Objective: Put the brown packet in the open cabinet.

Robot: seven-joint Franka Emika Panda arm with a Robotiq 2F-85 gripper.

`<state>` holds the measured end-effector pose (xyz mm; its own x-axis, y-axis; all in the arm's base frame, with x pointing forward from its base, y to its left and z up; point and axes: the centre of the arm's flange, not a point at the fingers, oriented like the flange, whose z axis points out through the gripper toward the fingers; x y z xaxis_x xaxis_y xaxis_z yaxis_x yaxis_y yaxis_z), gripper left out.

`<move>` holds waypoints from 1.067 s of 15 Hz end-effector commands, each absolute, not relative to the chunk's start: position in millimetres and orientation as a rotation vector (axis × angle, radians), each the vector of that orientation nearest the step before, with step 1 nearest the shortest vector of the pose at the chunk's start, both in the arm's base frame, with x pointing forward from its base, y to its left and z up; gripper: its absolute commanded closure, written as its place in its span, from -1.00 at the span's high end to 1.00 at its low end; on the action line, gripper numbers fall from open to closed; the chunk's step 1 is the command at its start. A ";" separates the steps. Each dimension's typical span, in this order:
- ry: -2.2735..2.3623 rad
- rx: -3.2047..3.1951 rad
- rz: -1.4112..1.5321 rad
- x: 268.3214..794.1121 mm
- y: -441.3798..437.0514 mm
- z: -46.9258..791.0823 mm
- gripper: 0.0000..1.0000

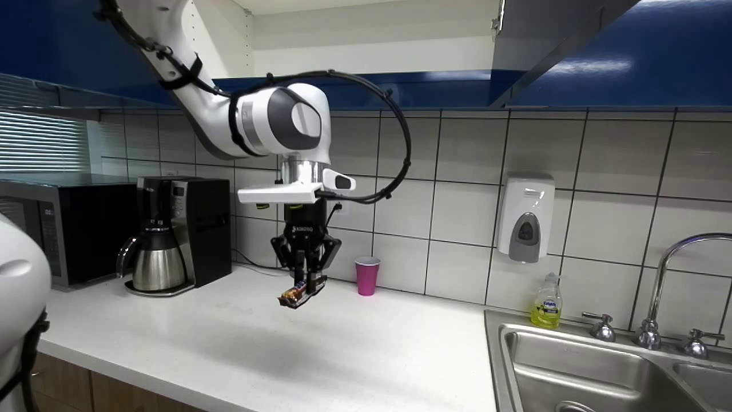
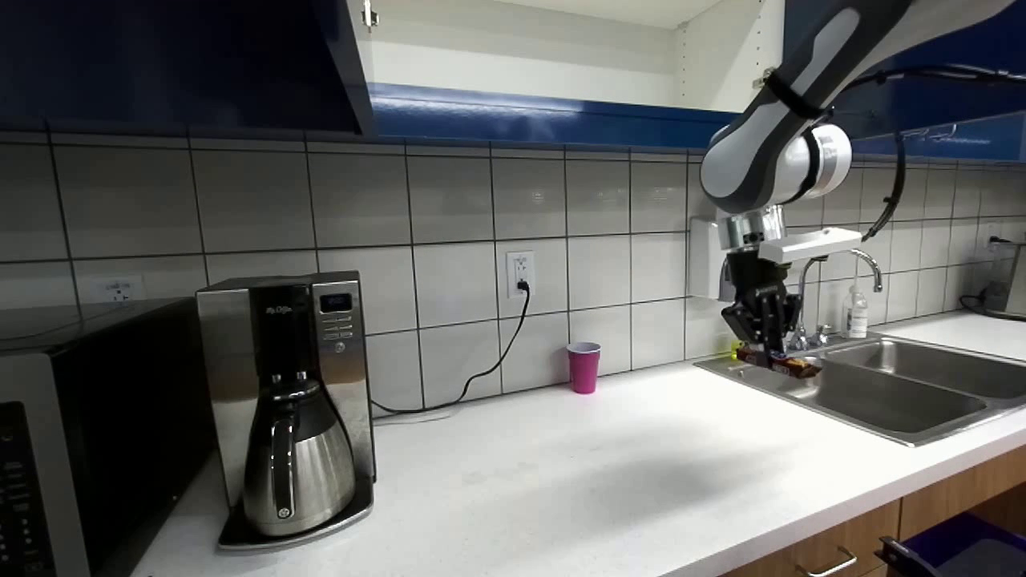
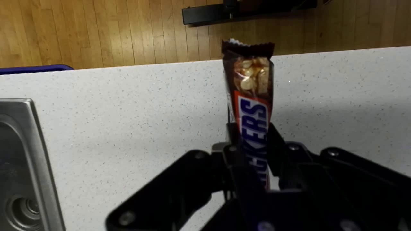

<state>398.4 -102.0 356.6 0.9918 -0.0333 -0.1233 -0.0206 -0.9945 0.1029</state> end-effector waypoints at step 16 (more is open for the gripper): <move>-0.246 2.987 0.481 351.7 -59.7 745.2 -0.89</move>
